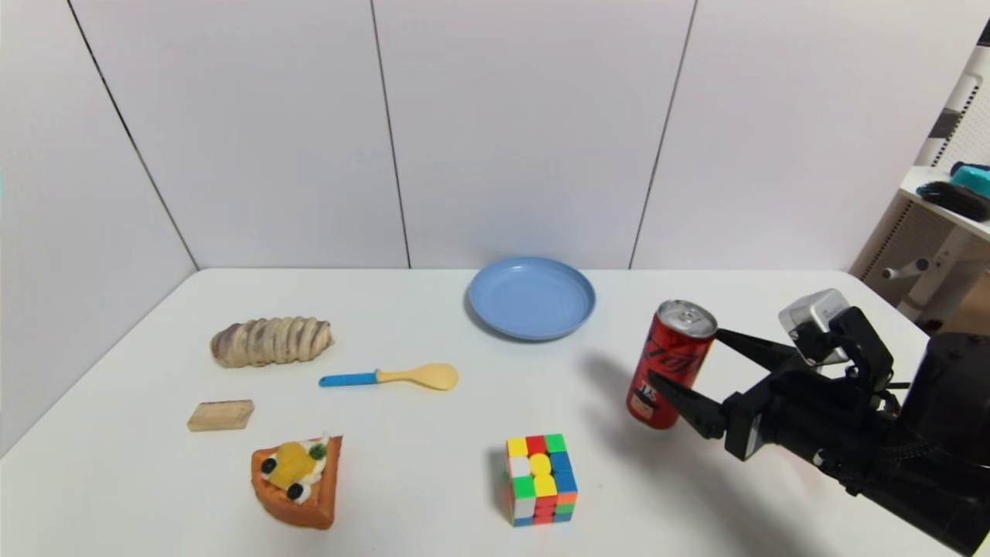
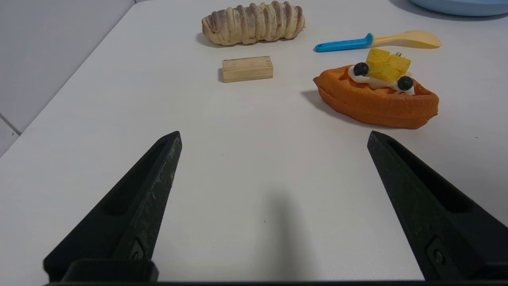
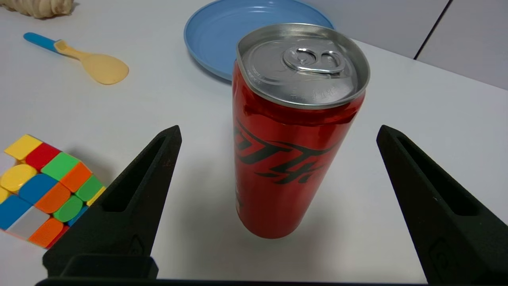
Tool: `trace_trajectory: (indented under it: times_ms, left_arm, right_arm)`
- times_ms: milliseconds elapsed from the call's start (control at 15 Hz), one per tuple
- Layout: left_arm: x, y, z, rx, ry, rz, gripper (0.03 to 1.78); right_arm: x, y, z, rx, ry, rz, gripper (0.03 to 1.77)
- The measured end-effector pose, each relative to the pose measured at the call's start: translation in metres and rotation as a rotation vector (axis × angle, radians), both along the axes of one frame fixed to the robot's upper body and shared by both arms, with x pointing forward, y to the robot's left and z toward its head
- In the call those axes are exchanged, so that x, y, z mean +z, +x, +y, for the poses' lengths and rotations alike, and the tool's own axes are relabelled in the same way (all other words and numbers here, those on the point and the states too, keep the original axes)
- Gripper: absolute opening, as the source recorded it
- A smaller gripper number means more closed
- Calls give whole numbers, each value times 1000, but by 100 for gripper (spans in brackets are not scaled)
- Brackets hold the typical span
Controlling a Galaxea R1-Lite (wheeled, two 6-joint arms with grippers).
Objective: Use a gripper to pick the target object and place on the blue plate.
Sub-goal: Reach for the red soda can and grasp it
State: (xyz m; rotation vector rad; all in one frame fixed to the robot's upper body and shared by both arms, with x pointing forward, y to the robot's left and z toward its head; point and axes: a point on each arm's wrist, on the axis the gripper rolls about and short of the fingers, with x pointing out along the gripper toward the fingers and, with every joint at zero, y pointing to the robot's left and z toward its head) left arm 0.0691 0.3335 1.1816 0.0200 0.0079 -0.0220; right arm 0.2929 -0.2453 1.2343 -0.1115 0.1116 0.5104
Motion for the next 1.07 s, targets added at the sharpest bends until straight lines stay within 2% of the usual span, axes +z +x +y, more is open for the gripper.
trace_trajectory:
  times_ms: [333, 600, 1000, 1067]
  left_arm:
    - [0, 0, 0, 1, 0, 0, 169]
    - [0, 0, 0, 0, 0, 0, 169]
    - [0, 0, 0, 0, 0, 0, 169]
    - [0, 0, 0, 0, 1, 0, 169]
  right_arm:
    - [-13, 18, 8, -1, 1, -4, 170]
    - [-12, 37, 16, -2, 39, -40, 170]
    - [-13, 41, 18, -4, 54, -50, 170]
    - [-13, 41, 18, -4, 54, -50, 161]
